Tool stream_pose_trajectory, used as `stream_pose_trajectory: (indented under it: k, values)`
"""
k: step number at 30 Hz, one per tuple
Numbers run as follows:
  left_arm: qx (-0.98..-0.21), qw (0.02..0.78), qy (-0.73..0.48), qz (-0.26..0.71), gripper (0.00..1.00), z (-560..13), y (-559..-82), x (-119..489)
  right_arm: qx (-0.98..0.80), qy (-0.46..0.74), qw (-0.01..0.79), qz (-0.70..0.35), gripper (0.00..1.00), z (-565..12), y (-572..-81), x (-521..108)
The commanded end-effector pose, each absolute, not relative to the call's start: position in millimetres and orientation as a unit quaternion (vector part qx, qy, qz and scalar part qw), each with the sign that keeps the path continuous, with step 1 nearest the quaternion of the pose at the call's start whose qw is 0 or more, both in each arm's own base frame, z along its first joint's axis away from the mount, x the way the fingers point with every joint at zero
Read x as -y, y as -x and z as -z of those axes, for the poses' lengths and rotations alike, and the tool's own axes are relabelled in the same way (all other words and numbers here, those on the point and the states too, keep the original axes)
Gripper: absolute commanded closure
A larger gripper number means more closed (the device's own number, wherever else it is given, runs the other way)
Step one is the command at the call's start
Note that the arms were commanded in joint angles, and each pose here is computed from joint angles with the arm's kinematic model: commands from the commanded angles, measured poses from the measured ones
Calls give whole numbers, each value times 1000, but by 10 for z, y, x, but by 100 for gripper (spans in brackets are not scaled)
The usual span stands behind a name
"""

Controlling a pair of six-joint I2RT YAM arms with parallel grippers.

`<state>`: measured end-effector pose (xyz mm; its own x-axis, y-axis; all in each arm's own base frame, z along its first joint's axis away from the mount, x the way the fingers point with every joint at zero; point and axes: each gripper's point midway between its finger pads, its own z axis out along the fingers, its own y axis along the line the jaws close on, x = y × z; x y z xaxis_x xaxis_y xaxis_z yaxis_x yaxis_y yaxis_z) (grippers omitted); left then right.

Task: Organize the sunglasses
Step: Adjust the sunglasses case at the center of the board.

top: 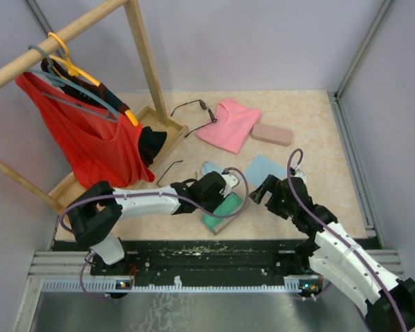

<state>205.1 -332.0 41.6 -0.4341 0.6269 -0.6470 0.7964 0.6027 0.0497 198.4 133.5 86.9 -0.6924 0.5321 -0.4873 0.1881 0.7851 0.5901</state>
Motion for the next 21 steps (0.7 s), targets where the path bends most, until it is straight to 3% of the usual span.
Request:
stream_pose_trajectory:
  k: [1,18,21]
  values:
    - [-868,326,-340,157,99,-463,-2068,3312,-879,-194,338,-275,1,-1068,-2050,-1416]
    - [-915,297,-158,223,99,-367,-1924,3327,-892,-154,307,-292,1,-1213,-2004,-1567]
    - [-914,291,-146,242,99,-369,-1869,3339,-900,-143,290,-294,6,-1203,-1976,-1609]
